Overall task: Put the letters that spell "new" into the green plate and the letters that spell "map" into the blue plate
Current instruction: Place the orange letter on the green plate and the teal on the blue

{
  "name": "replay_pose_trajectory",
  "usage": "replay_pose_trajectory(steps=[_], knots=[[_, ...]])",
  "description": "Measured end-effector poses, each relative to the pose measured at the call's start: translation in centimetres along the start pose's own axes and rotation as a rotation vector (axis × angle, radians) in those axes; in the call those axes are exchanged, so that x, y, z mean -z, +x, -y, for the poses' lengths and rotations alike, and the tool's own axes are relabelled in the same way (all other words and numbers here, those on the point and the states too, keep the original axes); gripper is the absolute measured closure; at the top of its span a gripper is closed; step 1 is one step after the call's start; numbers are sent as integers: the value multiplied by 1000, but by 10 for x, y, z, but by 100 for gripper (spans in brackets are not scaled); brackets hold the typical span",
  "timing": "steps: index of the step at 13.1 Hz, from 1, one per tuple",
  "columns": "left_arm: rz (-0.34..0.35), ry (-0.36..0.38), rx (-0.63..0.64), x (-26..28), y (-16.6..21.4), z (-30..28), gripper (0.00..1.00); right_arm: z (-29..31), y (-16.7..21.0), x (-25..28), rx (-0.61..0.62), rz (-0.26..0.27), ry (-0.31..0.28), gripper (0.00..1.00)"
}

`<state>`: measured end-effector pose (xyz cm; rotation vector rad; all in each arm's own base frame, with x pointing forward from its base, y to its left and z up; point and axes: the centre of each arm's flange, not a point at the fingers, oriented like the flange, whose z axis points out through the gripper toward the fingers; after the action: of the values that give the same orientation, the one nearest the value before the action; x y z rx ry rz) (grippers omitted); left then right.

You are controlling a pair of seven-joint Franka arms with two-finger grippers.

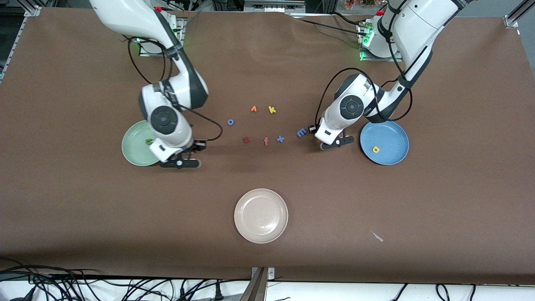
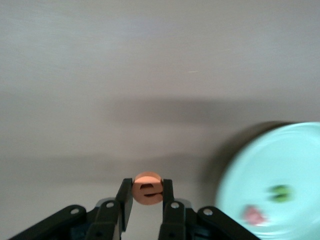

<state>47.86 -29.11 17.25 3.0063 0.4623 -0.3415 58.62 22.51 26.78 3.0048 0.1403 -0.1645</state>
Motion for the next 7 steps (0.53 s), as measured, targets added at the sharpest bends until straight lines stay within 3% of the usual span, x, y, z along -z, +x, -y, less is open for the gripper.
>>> replay_pose_trajectory(steps=[3,5,7], knots=[[-19,-10,8,14,8,0,71,-109,-6,-10,134,54,50,72],[-19,9,12,28,12,0,71,-173,-25,-36,167,97,104,72],[2,52,22,49,20,-1,71,-203,-43,-64,167,101,116,72]])
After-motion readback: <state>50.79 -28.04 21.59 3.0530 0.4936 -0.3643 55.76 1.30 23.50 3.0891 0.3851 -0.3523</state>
